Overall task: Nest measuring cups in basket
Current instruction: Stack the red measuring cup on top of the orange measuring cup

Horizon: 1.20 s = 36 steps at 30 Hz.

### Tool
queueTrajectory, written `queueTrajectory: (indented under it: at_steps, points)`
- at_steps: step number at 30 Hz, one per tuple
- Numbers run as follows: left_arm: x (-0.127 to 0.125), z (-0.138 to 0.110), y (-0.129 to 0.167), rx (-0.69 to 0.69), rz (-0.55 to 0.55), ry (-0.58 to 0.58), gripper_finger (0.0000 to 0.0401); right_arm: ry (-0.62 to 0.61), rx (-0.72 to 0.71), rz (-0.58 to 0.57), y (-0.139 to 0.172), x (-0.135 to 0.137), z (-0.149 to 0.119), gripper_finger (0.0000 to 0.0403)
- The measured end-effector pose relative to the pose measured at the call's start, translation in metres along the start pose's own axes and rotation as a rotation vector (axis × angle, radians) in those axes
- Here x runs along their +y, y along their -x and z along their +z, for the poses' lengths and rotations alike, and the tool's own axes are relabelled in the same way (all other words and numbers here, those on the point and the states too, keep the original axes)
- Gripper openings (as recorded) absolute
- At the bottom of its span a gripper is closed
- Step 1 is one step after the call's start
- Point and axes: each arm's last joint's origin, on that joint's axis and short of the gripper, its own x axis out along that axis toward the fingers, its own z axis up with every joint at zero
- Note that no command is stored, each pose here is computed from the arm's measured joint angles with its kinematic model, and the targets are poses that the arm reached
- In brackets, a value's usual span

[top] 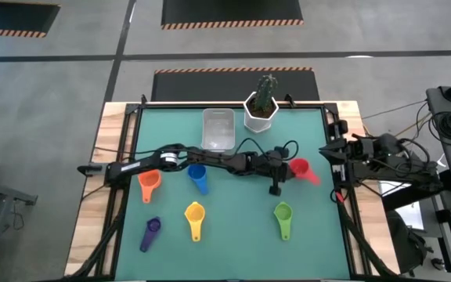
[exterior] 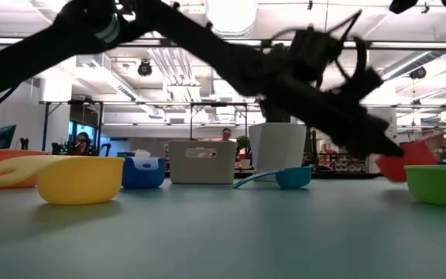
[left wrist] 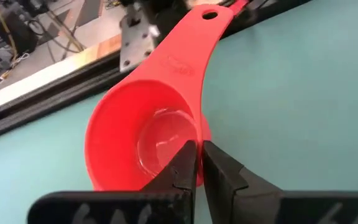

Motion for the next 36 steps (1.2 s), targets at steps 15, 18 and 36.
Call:
queueTrajectory:
  at_steps: [15,18,36]
  points:
    - [-0.034,0.082,0.086,0.252,-0.202,-0.090,0.0000,-0.044,-0.094,-0.005,0.019,0.004,0.014,0.0018]
    - [-0.046,0.095,0.109,0.320,-0.211,-0.119,0.0000,-0.045,-0.095,-0.004,0.021,0.005,0.015,0.0018]
    - [-0.095,0.065,0.290,0.727,0.040,0.116,0.0000,-0.040,-0.060,-0.011,0.016,0.003,0.011,0.0018]
